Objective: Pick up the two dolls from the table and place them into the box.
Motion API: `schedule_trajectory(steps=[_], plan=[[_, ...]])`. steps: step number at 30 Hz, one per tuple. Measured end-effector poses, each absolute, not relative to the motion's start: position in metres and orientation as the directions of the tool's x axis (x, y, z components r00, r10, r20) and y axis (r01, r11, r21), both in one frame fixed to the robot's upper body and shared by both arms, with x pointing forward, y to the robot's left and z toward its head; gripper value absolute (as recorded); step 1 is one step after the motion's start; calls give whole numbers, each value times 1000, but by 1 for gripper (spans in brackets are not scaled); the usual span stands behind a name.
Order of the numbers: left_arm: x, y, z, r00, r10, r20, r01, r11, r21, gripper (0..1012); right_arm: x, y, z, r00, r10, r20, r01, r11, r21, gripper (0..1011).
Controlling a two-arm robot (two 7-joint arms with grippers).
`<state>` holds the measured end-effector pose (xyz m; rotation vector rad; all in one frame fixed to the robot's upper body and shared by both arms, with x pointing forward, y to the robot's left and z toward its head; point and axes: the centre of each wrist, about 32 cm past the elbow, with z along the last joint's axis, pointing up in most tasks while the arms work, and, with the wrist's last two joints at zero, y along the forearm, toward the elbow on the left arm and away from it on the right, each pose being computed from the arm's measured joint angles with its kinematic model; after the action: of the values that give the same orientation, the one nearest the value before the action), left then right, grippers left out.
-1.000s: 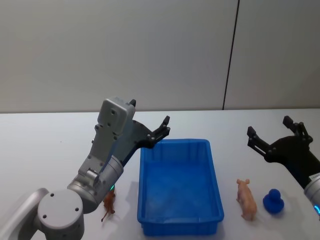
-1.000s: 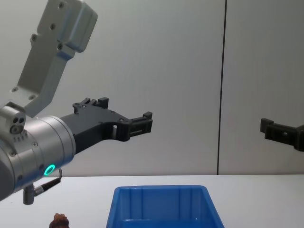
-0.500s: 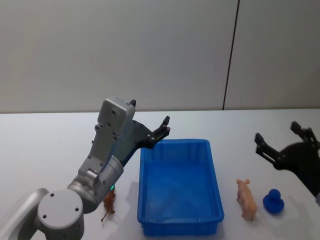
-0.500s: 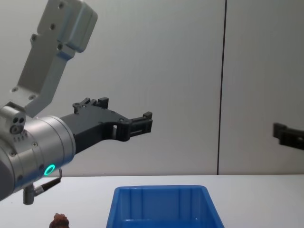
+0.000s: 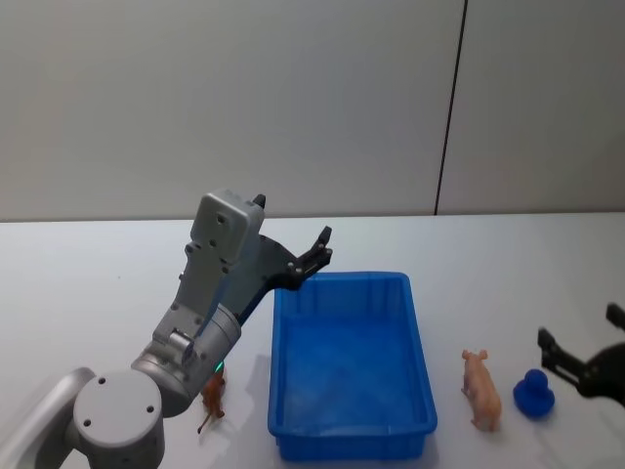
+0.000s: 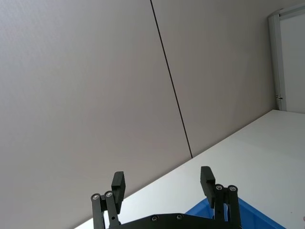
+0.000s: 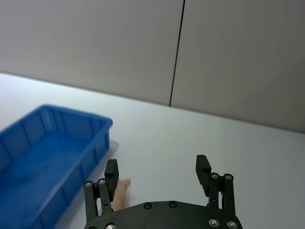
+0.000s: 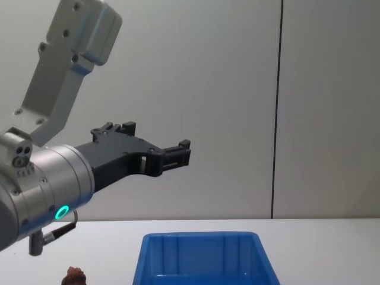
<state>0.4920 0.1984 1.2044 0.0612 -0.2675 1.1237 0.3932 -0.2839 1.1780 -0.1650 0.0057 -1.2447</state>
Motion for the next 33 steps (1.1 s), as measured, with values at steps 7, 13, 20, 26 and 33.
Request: schedule_trajectory(steps=[7, 13, 20, 26, 33], plan=[[492, 198, 1204, 404, 882, 242, -897, 434, -86, 1001, 388, -290, 1169, 327, -937, 126, 929, 294, -226, 1001], [492, 198, 1204, 404, 882, 243, -897, 434, -86, 1001, 390, -291, 1159, 335, -927, 166, 913, 276, -301, 1001], [492, 198, 1204, 404, 882, 243, -897, 434, -86, 1001, 398, -289, 1148, 347, -917, 198, 899, 265, -349, 1001], [492, 198, 1204, 404, 882, 242, -897, 434, -86, 1001, 409, -285, 1138, 357, -907, 223, 890, 258, -376, 1001], [492, 198, 1204, 404, 882, 242, -897, 434, -86, 1001, 422, -280, 1127, 363, -901, 239, 882, 250, -400, 1001]])
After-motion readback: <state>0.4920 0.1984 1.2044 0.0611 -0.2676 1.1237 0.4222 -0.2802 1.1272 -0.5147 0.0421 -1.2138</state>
